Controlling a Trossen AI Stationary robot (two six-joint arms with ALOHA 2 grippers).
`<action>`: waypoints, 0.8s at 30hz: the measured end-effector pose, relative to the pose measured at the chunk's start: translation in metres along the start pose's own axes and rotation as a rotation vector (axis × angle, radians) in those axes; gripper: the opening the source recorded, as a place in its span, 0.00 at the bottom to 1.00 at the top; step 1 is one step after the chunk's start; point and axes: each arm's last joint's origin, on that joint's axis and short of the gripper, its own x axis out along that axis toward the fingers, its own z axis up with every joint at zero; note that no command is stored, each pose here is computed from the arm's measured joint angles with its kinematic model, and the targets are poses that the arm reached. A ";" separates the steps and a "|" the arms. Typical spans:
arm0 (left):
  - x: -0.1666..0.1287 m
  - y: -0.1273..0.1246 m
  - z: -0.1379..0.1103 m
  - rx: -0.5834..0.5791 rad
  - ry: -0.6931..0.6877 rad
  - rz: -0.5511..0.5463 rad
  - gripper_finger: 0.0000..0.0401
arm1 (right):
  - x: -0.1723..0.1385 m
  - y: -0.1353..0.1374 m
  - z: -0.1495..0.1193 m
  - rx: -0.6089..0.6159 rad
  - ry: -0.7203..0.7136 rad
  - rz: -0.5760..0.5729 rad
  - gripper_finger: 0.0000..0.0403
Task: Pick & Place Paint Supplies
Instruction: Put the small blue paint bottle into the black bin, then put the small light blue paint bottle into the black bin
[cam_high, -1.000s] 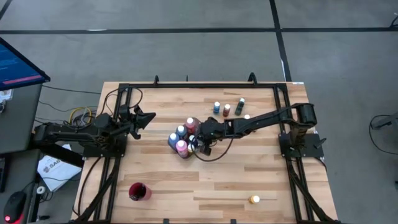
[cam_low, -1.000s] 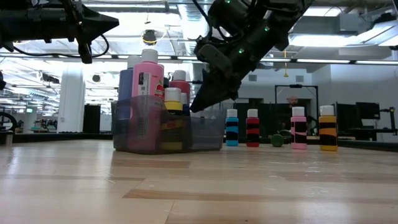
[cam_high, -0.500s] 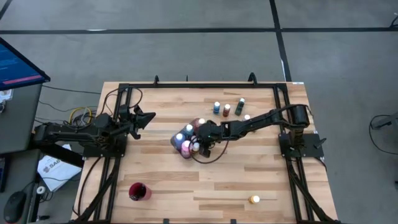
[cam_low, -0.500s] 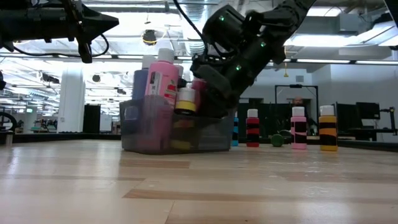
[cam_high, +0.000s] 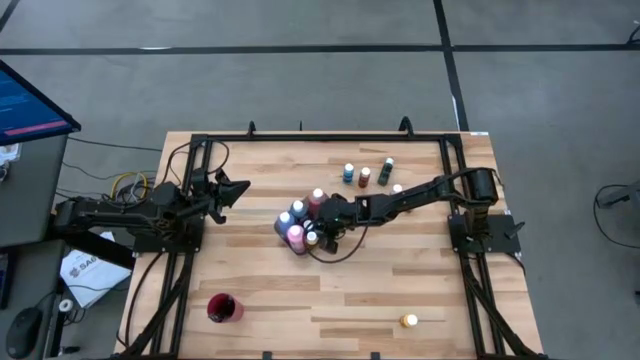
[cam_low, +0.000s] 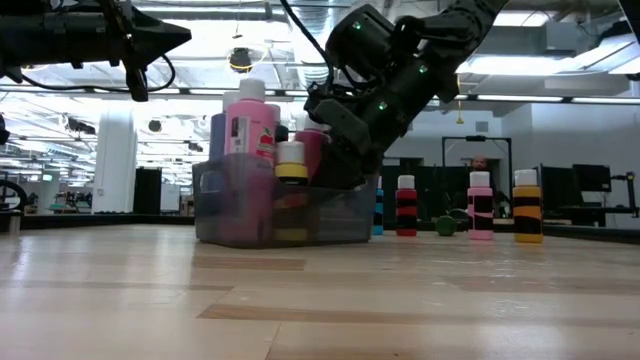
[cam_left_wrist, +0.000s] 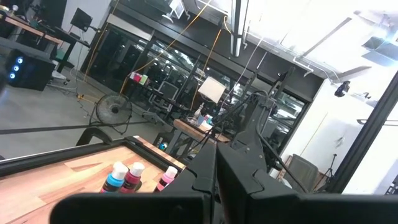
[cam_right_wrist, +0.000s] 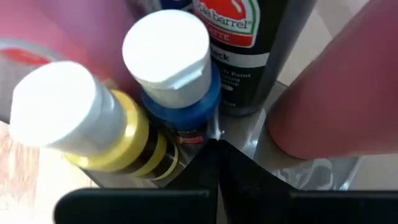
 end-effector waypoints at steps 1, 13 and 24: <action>0.000 0.000 0.000 0.000 0.000 0.000 0.01 | 0.000 0.000 0.000 0.000 0.001 0.006 0.00; 0.000 0.000 0.000 0.000 0.001 0.000 0.01 | -0.066 -0.011 0.026 0.027 -0.032 0.000 0.00; 0.000 0.000 0.000 0.000 0.000 0.000 0.01 | -0.131 -0.097 0.042 0.233 -0.076 -0.205 0.27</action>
